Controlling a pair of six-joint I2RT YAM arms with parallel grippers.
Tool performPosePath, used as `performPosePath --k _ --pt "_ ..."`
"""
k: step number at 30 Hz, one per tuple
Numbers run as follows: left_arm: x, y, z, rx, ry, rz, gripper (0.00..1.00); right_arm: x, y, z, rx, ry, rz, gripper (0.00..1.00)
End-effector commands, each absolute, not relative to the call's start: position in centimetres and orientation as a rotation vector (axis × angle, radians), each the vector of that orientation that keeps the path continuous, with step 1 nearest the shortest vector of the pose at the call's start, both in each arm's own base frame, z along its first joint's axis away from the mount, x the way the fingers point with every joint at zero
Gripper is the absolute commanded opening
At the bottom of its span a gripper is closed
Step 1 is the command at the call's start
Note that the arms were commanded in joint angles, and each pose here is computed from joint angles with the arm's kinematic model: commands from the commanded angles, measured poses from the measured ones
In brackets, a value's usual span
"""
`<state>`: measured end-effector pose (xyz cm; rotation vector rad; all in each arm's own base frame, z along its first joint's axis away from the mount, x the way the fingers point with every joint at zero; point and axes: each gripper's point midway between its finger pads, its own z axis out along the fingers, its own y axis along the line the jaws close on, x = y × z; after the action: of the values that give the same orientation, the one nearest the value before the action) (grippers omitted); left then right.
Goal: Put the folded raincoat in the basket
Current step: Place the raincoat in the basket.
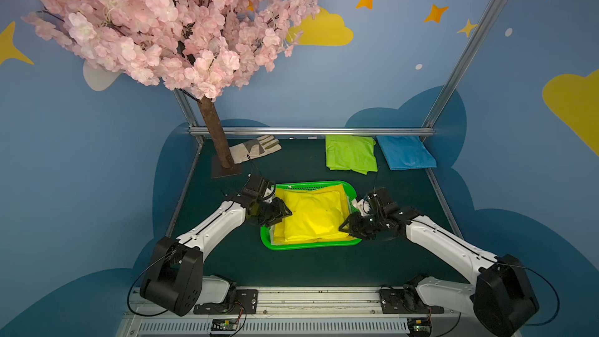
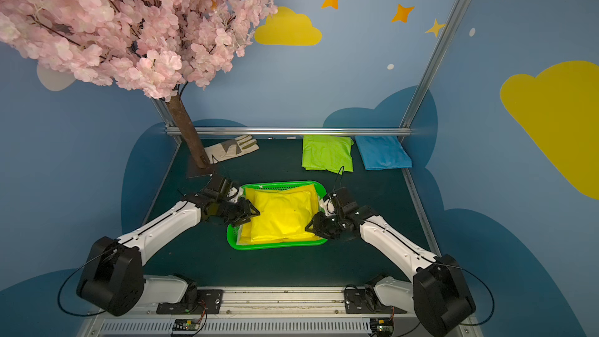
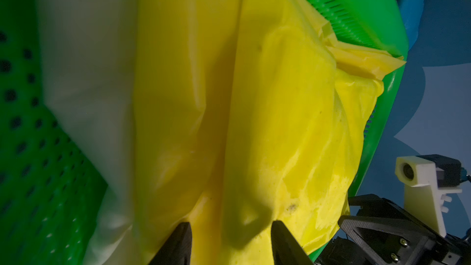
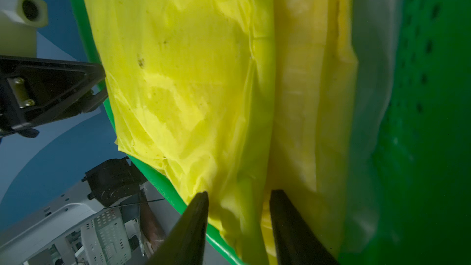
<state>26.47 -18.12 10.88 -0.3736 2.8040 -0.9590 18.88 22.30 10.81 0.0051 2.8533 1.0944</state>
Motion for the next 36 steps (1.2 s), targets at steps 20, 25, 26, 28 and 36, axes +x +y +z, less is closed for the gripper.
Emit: performPosePath --k 20,25,26,28,36 --pt "25.5 -23.5 15.0 -0.083 2.792 -1.141 0.03 19.6 24.9 14.7 -0.182 2.843 1.132 0.07" --pt "23.4 -22.7 11.4 -0.061 2.872 -1.084 0.02 18.0 23.5 11.2 -0.150 2.916 1.054 0.07" --pt "22.9 -22.3 10.7 -0.066 2.896 -1.063 0.02 17.7 23.1 10.5 -0.146 2.931 1.030 0.07" --pt "22.1 -21.8 9.6 -0.080 2.924 -1.042 0.03 17.4 22.4 9.4 -0.139 2.954 0.975 0.07" --pt "22.8 -20.5 13.2 -0.090 2.838 -0.993 0.28 19.3 22.5 14.2 -0.234 2.810 0.956 0.27"
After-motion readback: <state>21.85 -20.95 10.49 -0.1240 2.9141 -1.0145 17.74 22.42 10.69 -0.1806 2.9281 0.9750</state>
